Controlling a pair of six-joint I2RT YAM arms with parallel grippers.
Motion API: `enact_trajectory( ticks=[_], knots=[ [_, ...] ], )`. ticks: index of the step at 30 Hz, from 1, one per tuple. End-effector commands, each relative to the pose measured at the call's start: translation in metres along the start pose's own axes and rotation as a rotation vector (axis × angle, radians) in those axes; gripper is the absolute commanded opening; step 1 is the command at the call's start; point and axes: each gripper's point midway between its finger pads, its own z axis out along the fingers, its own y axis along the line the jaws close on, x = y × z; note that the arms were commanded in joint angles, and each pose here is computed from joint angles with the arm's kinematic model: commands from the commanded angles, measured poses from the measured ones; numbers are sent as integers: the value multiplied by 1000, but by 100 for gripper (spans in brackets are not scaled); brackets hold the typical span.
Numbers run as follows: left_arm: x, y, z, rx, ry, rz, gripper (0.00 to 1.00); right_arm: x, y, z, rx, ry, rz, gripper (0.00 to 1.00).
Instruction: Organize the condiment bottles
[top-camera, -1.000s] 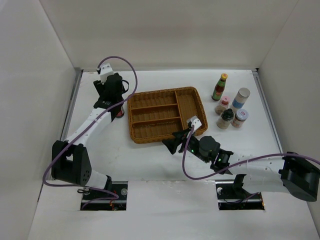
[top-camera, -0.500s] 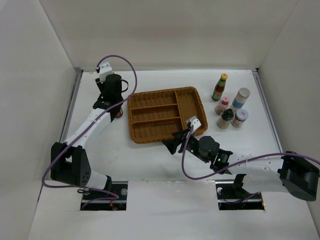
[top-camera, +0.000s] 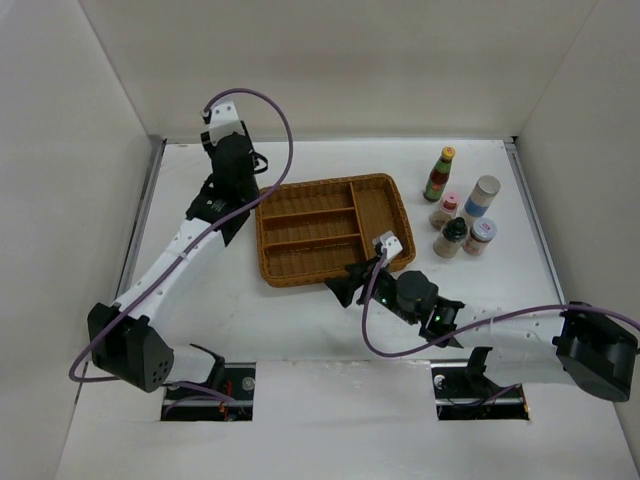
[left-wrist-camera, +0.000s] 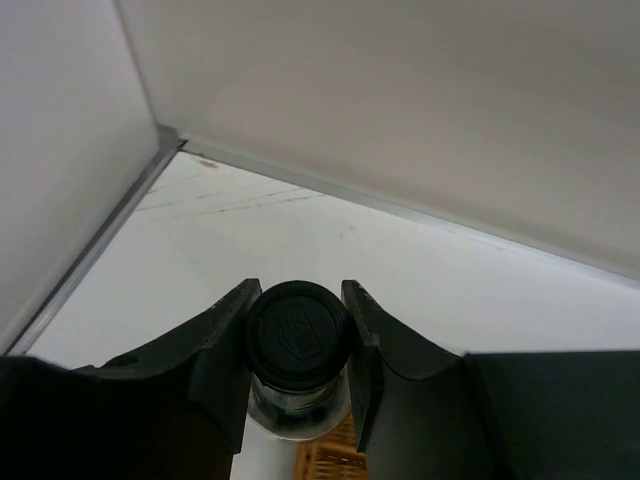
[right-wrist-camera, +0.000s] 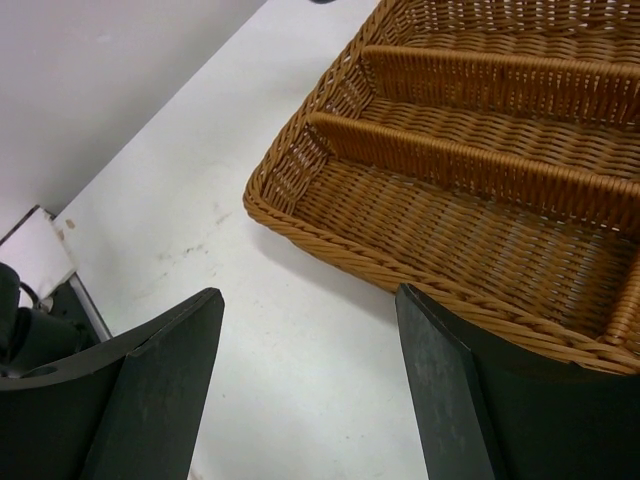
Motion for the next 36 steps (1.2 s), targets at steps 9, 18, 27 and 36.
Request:
enact_trajectory(
  ticks=[9,18,27,36],
  knots=[
    [-61,-78,3,153,-151,-153,13,-25,1,0,-21,-86,39,76],
    [-25,-97,14,169,-103,-131,13,-25,-3,0,-11,-87,44,76],
    [-8,-95,22,178,-94,-149,13,-20,-5,3,-3,-70,40,76],
    [27,-87,40,179,-42,-121,13,-19,-6,3,-5,-66,39,76]
  ],
)
